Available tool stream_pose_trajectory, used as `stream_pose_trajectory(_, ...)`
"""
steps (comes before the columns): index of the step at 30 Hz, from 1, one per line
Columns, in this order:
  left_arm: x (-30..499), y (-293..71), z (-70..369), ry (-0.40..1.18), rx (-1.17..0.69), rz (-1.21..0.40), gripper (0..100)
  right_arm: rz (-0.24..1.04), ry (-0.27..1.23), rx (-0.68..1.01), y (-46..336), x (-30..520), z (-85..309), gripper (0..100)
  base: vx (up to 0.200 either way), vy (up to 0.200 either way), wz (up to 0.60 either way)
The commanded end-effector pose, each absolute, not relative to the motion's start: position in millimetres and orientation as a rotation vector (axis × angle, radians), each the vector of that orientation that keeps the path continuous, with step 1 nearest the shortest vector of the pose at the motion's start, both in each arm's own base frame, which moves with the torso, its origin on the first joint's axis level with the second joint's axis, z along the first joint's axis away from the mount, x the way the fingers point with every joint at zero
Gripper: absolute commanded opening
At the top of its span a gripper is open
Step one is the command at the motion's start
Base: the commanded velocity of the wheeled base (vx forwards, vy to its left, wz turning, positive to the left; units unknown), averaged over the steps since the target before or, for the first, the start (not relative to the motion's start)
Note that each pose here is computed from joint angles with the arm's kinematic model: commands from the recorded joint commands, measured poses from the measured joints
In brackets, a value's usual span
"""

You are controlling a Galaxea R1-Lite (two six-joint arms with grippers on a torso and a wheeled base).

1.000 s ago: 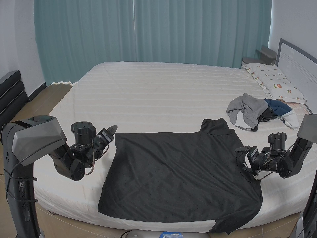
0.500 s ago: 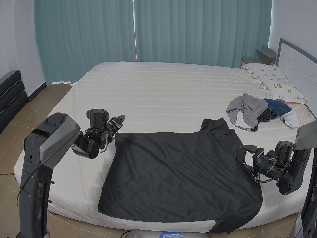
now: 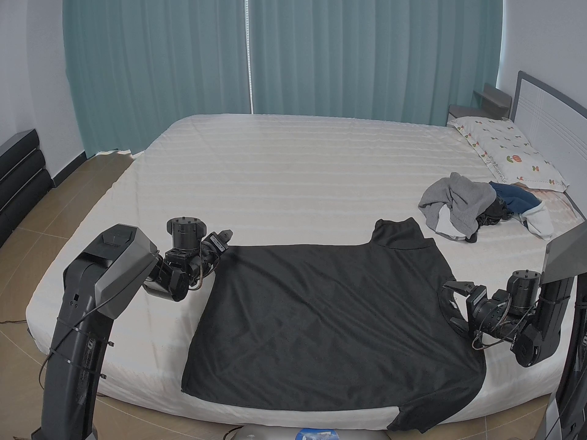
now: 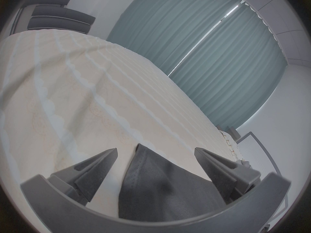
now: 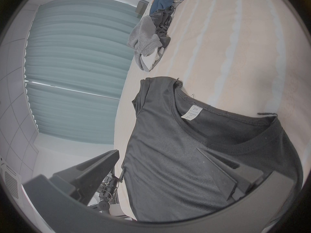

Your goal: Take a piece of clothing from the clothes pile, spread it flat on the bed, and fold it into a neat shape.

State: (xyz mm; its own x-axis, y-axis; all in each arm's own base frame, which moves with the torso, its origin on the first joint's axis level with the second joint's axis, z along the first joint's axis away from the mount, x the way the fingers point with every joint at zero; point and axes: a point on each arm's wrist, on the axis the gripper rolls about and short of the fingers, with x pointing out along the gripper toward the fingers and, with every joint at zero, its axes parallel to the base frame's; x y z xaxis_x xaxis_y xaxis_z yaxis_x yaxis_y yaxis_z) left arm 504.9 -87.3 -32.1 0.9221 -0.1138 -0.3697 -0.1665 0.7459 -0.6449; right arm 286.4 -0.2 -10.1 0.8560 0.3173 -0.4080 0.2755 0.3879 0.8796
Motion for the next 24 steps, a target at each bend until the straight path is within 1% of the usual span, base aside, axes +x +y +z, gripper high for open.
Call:
stream_pose_trajectory(1,504.4,-89.7,-34.5,0.409,-0.734,0.024,100,0.035,0.568,1.19,-0.2,287.1,-10.0,100,0.0,0.0,0.0)
stream_pose_trajectory(6,503.5,-91.9,-35.2,0.413,-0.732,0.022,100,0.034,0.57,1.19,-0.2,287.1,-10.4,100,0.0,0.0,0.0)
stream_pose_trajectory(7,503.8,-91.9,-34.8,0.412,-0.732,0.022,0,0.035,0.568,1.19,-0.2,287.1,-10.0,100,0.0,0.0,0.0)
stream_pose_trajectory(16,507.7,-92.4,-36.3,0.391,-0.732,0.022,0,0.033,0.569,1.19,-0.3,287.1,-10.4,100,0.0,0.0,0.0)
stream_pose_trajectory(21,519.2,-88.0,-33.1,0.301,-0.739,0.037,0,0.034,0.568,1.19,-0.3,287.5,-10.3,100,0.0,0.0,0.0)
stream_pose_trajectory(24,521.0,-84.2,-32.6,0.275,-0.744,0.036,0,0.034,0.57,1.19,0.1,287.4,-10.8,100,0.0,0.0,0.0)
